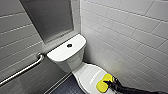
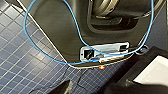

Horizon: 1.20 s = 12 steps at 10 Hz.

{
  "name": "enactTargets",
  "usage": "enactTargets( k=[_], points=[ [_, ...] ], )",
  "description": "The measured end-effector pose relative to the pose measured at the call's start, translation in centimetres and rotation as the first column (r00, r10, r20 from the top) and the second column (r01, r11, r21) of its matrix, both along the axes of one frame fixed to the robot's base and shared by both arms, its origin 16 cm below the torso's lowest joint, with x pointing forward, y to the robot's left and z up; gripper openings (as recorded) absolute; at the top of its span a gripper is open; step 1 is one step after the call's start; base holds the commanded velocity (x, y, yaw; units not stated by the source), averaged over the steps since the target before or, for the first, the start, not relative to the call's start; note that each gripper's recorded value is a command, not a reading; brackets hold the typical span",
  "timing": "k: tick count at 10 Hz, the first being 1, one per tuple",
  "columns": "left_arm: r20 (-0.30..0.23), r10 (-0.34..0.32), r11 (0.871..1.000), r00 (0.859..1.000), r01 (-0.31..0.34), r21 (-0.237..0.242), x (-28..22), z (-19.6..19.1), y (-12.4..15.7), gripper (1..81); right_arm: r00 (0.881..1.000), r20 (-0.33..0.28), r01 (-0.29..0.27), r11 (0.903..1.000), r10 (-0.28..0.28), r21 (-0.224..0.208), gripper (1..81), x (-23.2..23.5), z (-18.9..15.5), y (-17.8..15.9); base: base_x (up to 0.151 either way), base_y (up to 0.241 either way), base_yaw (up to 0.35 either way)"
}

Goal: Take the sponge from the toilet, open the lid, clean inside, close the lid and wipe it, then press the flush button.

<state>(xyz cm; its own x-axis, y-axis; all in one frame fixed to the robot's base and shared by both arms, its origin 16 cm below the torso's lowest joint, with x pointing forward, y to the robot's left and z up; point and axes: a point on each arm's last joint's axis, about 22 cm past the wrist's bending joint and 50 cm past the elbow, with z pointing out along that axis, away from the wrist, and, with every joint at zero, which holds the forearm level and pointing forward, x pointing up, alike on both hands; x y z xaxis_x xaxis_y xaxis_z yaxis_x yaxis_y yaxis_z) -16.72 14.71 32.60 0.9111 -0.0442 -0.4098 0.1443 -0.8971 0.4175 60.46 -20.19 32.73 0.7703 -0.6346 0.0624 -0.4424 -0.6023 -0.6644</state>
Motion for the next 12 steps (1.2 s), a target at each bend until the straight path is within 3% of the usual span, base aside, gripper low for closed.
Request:
enactTargets(
  k=[5,9,10,12],
  points=[
    [-0.020,0.013,1.000,1.000,-0.013,0.016,-0.2,0.0,0.5,81.1,0.992,0.122,-0.031,0.9992,0.034,-0.024,81.1,-2.3,-0.6,0.7,0.000,0.000,0.000],
    [-0.022,0.017,1.000,1.000,-0.016,0.018,-0.2,0.0,0.5,81.1,0.982,0.178,-0.059,0.9972,0.066,-0.047,81.1,-3.6,-0.7,0.4,0.000,0.000,0.000],
    [-0.022,0.017,1.000,1.000,-0.016,0.018,-0.2,0.0,0.5,81.1,0.981,0.183,-0.060,0.9970,0.068,-0.049,1.0,-3.8,-0.8,0.3,0.000,0.000,0.000],
    [-0.022,0.018,1.000,1.000,-0.018,0.015,-0.2,0.0,0.2,81.1,0.982,0.174,-0.061,0.9970,0.069,-0.048,1.0,-4.2,-0.9,0.1,0.000,0.000,0.000]
  ],
)
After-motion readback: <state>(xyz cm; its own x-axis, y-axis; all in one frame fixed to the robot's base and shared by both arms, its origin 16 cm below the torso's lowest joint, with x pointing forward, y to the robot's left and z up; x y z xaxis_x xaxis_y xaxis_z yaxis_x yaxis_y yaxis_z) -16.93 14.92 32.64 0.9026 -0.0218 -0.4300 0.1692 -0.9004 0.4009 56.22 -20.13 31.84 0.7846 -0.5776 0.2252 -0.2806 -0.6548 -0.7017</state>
